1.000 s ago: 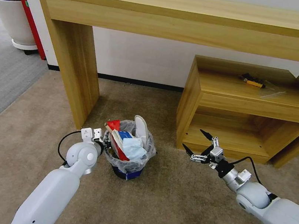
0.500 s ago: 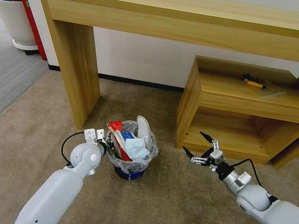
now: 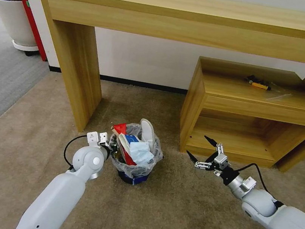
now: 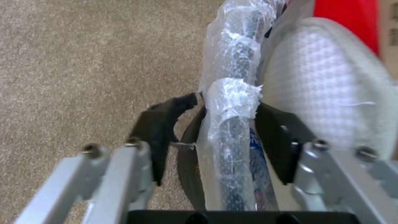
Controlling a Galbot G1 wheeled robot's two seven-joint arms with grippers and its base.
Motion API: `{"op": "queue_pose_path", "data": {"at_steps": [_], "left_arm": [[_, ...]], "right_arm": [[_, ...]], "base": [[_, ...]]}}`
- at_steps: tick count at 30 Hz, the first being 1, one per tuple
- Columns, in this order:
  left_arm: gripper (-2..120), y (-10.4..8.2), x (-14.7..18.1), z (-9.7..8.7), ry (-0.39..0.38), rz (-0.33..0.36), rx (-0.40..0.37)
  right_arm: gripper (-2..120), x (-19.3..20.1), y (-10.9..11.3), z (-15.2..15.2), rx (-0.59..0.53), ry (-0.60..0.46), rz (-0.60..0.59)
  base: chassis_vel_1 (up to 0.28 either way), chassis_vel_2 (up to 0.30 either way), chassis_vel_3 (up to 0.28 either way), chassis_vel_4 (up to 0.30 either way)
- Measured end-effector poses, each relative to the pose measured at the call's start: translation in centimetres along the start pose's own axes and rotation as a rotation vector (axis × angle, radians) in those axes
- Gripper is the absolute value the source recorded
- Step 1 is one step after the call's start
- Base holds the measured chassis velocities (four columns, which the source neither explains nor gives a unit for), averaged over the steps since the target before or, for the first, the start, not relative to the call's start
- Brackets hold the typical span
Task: Pick up the trash bin and place the garbage on the floor into it.
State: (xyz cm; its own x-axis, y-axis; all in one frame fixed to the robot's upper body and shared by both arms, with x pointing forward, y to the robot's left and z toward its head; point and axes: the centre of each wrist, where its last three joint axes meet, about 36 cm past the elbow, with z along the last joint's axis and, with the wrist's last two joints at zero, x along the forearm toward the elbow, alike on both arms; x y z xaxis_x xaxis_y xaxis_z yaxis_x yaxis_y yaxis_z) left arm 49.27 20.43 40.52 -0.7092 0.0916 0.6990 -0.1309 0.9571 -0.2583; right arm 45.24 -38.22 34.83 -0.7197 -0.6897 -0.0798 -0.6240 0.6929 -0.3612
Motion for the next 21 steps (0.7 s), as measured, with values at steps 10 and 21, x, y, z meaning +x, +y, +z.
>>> {"op": "queue_pose_path", "data": {"at_steps": [10, 21], "left_arm": [[93, -0.7, 0.1, -0.1, -0.004, 0.005, 0.009], [100, -0.9, 0.3, -1.2, -0.025, 0.01, 0.02]], "right_arm": [[100, -0.4, 0.1, 0.0, 0.002, -0.005, 0.002], [100, -1.1, 0.7, 0.1, 0.001, -0.01, 0.011]], "base": [[0.0, 0.0, 0.0, 0.0], [0.0, 0.0, 0.0, 0.0]]}}
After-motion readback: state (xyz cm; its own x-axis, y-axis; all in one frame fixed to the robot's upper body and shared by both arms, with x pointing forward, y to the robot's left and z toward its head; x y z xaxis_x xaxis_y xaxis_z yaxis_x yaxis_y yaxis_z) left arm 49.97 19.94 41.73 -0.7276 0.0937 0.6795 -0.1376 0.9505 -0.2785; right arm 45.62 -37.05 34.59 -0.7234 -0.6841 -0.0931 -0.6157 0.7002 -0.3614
